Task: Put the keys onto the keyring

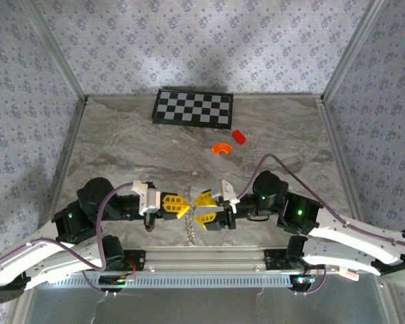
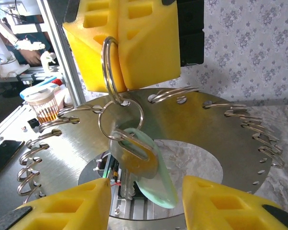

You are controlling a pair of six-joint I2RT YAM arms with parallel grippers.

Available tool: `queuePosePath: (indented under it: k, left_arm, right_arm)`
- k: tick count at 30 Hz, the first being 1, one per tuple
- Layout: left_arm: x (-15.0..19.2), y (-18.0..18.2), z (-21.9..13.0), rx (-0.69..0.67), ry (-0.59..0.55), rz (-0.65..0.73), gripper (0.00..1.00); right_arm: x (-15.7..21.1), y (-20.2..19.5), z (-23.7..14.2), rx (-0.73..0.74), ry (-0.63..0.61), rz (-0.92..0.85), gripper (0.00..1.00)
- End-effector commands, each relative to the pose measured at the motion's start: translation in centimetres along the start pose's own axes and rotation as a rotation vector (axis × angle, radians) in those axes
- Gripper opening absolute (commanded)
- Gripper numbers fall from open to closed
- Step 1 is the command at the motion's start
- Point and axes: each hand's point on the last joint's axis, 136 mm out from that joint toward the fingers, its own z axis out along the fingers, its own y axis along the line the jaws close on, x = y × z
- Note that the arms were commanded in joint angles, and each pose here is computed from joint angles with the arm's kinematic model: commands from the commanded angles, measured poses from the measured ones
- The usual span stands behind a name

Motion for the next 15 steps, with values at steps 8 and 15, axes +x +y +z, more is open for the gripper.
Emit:
queuePosePath:
  k: [8, 15]
  left_arm:
    - [-2.86, -0.96, -0.53, 0.05, -0.092, 0.02, 0.0]
    - [-2.79, -1.04, -0.51, 0.055, -0.091, 0.018, 0.0]
  right_arm:
    - [-0.71, 0.66, -0.08, -0.041, -0.034, -0.027, 0.45]
    - [-0.56, 0.92, 0.08, -0.06, -0.032, -0.024, 0.31]
